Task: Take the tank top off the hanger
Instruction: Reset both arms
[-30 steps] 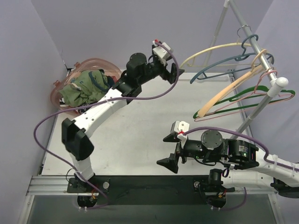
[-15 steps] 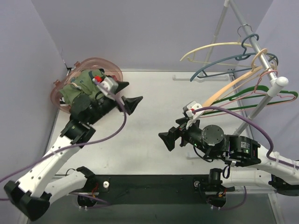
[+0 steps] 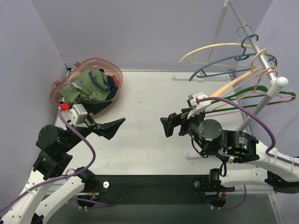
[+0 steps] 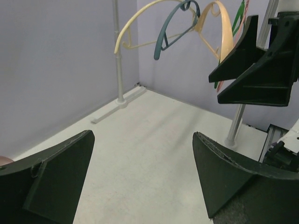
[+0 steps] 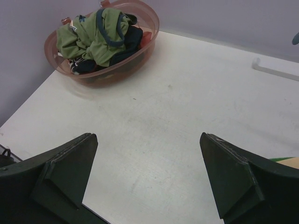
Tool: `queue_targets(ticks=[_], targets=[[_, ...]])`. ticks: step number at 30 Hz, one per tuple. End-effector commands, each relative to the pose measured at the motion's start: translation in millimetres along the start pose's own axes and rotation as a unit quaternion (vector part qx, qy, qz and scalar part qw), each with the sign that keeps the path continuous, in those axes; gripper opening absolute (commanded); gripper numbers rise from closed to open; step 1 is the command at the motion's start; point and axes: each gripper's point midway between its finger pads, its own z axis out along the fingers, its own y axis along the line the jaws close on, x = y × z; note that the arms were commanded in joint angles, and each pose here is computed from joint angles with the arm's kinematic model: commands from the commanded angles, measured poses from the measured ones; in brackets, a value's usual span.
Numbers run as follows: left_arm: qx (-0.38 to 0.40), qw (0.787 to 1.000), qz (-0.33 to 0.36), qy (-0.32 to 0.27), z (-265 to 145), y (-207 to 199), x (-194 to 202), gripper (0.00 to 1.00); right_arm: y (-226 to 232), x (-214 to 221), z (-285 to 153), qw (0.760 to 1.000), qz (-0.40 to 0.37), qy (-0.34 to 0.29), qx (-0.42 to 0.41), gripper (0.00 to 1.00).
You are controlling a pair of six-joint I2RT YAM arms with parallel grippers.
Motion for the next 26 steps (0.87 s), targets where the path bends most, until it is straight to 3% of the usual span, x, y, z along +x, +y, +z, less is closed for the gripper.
queue_targets(ticks=[1,26], targets=[[0.004,0.999,-0.027,0.029,-6.3,-4.4,14.2,0.97,-6.7,-16.8,-3.4,0.999,0.013,-0.025,0.020,1.00],[0.005,0.999,-0.038,0.028,-12.2,-7.3,19.4,0.97,-9.1,-7.4,-9.3,0.999,0.031,-0.022,0.005,1.00]])
